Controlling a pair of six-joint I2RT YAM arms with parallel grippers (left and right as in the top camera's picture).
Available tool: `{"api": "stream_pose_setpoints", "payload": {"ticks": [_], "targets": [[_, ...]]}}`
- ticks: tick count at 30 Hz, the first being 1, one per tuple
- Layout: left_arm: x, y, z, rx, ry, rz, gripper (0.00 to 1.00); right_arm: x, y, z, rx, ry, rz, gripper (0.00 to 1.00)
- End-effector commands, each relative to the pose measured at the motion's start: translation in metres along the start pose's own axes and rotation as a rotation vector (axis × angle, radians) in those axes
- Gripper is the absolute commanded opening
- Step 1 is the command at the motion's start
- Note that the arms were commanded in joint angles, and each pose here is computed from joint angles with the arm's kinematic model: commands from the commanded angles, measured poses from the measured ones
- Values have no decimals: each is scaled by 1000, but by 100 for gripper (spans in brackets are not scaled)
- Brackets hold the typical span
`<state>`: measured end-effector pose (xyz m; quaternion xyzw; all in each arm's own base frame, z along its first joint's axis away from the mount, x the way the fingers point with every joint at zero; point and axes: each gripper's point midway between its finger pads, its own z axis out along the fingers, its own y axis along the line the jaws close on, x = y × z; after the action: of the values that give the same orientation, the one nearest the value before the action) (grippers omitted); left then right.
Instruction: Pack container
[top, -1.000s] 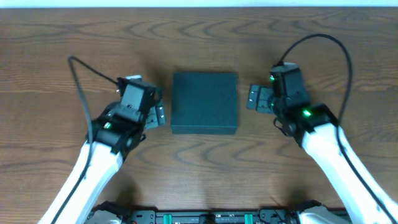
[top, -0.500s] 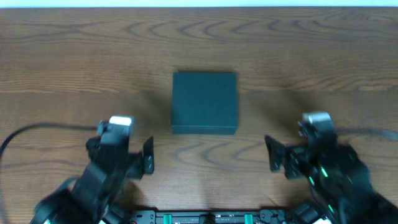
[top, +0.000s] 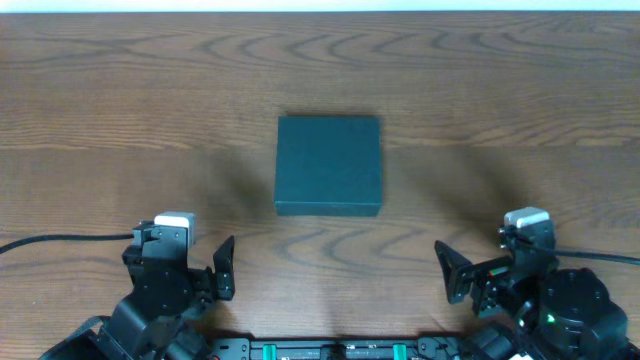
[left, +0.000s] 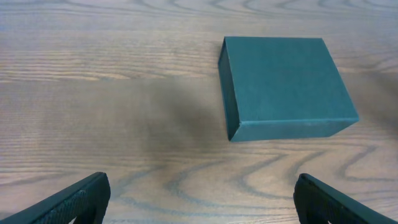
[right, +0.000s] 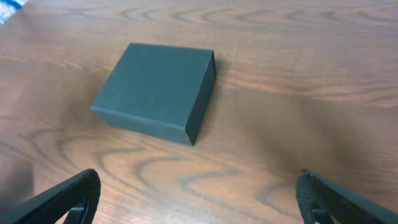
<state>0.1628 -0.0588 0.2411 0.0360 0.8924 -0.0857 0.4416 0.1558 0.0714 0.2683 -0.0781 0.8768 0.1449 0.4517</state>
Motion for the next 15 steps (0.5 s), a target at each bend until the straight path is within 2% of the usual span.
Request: {"api": "stream_pose_setpoints", "payload": {"ticks": [1,15], "targets": [[6,3,1,-10,17,4,95,4,3,-2,-20,19,-15,99],[11,5,1,-20,35,14,95,16,-1,-3,-2,71,-23,99]]}}
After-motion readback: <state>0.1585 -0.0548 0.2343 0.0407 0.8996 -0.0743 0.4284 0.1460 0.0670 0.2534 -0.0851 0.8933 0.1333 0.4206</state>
